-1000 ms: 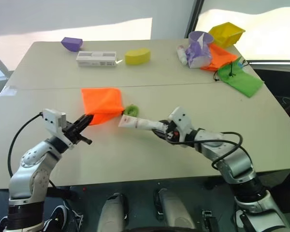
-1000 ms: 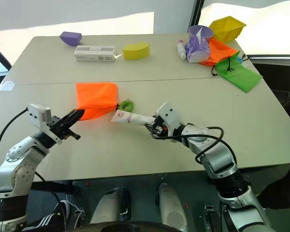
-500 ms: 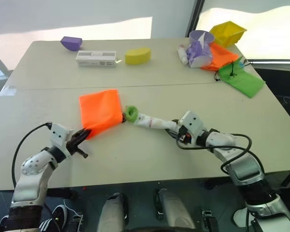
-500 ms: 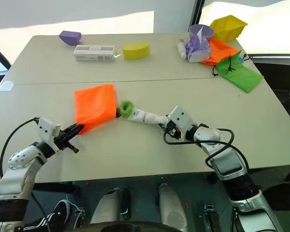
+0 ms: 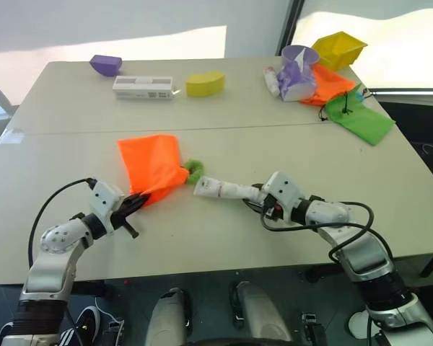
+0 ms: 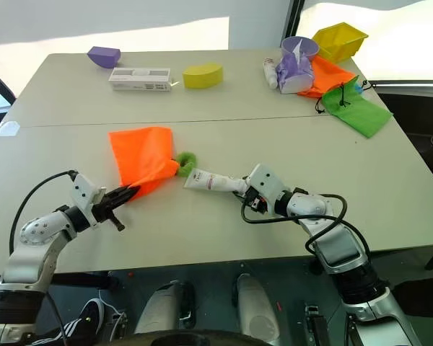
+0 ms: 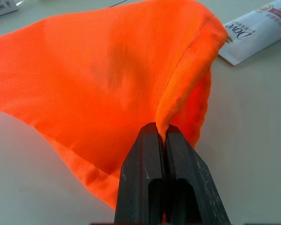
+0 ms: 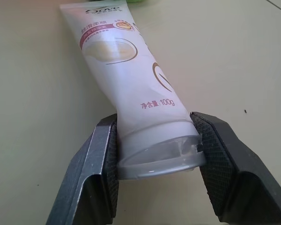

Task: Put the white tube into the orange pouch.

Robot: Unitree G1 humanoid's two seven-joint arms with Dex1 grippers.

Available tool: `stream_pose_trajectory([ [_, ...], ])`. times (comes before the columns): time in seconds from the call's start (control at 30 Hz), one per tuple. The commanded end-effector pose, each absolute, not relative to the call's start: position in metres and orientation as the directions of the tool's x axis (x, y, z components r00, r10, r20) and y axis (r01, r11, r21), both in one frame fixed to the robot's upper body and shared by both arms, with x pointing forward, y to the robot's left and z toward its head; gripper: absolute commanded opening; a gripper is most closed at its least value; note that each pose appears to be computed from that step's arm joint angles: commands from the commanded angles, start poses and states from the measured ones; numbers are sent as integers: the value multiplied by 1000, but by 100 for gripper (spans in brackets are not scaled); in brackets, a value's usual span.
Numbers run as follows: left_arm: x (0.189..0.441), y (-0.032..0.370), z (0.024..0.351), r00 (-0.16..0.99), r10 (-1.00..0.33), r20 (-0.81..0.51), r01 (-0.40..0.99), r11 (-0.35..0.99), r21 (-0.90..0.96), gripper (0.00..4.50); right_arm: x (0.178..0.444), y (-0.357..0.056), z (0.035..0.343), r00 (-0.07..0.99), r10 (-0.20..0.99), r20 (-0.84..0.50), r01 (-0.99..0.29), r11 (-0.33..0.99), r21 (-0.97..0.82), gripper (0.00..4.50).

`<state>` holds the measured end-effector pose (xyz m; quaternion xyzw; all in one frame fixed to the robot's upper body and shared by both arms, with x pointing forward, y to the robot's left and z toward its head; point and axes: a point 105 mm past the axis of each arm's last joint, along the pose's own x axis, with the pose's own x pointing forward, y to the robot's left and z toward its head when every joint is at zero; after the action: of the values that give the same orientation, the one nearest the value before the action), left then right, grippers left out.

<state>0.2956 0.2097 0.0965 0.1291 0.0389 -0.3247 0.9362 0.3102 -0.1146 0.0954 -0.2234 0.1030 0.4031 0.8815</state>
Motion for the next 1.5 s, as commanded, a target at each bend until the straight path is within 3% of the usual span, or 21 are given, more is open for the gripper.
stream_pose_trajectory([
  [0.03,295,208,116,781,-616,-102,623,755,206,0,296,-110,99,571,730,-376,-821,501,-272,187],
  [0.2,296,208,127,790,-612,-41,613,784,98,0,272,-96,113,454,837,-305,-890,445,-103,187],
  [0.33,297,212,127,792,-609,-45,610,788,85,0,262,-83,120,420,877,-234,-903,431,-6,187],
  [0.8,298,202,134,780,-625,-23,625,777,74,0,287,-49,118,602,778,-178,-797,597,-85,187],
  [0.97,297,198,134,777,-629,-23,629,774,73,0,285,-44,115,595,780,-194,-803,585,-115,187],
  [1.2,295,189,136,769,-639,-9,639,767,58,0,295,-28,118,679,711,-183,-731,679,-74,187],
  [1.37,290,178,137,752,-659,-8,659,752,37,0,298,-27,119,670,716,-195,-740,667,-89,187],
  [1.5,292,188,138,779,-627,-6,626,778,53,0,282,-34,115,584,779,-229,-808,585,-71,187],
])
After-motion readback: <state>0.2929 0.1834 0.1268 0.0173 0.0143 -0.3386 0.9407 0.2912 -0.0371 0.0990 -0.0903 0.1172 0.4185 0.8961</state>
